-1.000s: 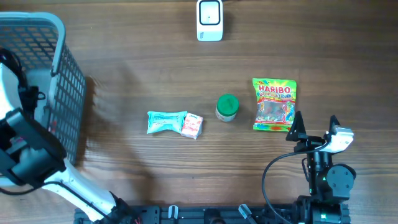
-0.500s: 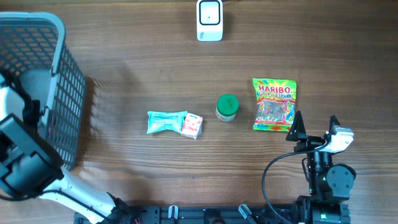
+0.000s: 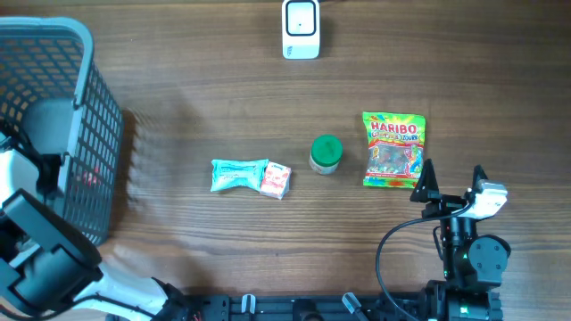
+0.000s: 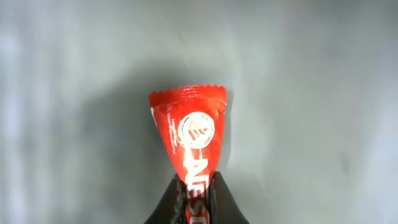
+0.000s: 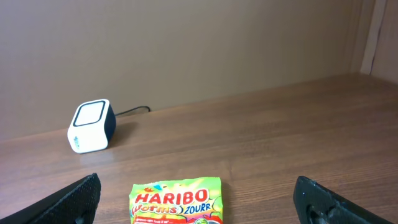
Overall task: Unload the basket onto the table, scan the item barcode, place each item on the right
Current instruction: 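Grasp the red Nescafe stick in the basket with the left gripper, then place the Nescafe stick between the box and the bottle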
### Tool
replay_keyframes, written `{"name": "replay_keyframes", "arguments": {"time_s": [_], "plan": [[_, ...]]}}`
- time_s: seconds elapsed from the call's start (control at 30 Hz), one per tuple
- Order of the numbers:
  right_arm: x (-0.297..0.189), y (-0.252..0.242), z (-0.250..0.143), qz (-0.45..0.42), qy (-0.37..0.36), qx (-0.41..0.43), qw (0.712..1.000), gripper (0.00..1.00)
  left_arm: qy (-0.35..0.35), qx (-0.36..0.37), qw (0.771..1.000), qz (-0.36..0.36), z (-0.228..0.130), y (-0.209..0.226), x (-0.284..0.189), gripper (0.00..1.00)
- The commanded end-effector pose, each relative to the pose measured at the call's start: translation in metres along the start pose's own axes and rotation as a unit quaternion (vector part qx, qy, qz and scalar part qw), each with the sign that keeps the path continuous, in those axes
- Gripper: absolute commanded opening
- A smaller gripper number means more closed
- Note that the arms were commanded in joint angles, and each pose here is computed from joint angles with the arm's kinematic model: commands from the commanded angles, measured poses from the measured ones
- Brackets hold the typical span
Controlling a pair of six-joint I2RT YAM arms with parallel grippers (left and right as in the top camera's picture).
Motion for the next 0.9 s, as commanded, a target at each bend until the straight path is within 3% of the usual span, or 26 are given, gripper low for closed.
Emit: {"name": "replay_keyframes", "arguments": {"time_s": [0.0, 0.03, 0.1, 0.2, 0.3, 0.37, 0.53, 0.63, 0.73, 0.87], "plan": [[0.000, 0.001, 0.001, 0.004, -0.003, -0.006, 1.000, 1.00, 0.010, 0.031, 0.983, -0.182, -0.004, -0.028, -0.109, 0.04], [0.000, 0.001, 0.001, 0.004, -0.003, -0.006, 1.000, 1.00, -0.032, 0.040, 0.958, -0.284, -0.008, -0.024, -0.181, 0.04], [0.000, 0.001, 0.001, 0.004, -0.004, -0.006, 1.000, 1.00, -0.059, 0.043, 0.935, -0.348, -0.011, -0.014, -0.224, 0.04], [0.000, 0.001, 0.001, 0.004, -0.004, -0.006, 1.000, 1.00, -0.103, 0.051, 0.872, -0.476, -0.026, 0.022, -0.307, 0.04], [0.000, 0.001, 0.001, 0.004, -0.004, -0.006, 1.000, 1.00, -0.045, 0.120, 0.828, -0.546, -0.066, 0.050, -0.345, 0.04], [0.000, 0.000, 0.001, 0.004, -0.004, -0.006, 1.000, 1.00, 0.037, 0.234, 0.808, -0.540, -0.111, 0.052, -0.339, 0.04], [0.000, 0.001, 0.001, 0.004, -0.004, -0.006, 1.000, 1.00, 0.176, 0.473, 0.754, -0.421, -0.254, 0.038, -0.261, 0.04], [0.000, 0.001, 0.001, 0.004, -0.004, -0.006, 1.000, 1.00, 0.229, 0.588, 0.695, -0.346, -0.353, 0.048, -0.213, 0.04], [0.000, 0.001, 0.001, 0.004, -0.003, -0.006, 1.000, 1.00, 0.242, 0.645, 0.648, -0.325, -0.407, 0.066, -0.188, 0.04], [0.000, 0.001, 0.001, 0.004, -0.004, -0.006, 1.000, 1.00, 0.167, 0.675, 0.654, -0.298, -0.434, 0.078, -0.162, 0.04]]}}
Point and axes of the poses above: each gripper's point midway between its finger pads, its own x axis out along the fingers, its own y axis along the line the jaws close on, z = x × y, the point moved 9 cm from there along -x, back along the fingers, and after that the axes turned 13 degrees about -x, right-handed, at the moved point
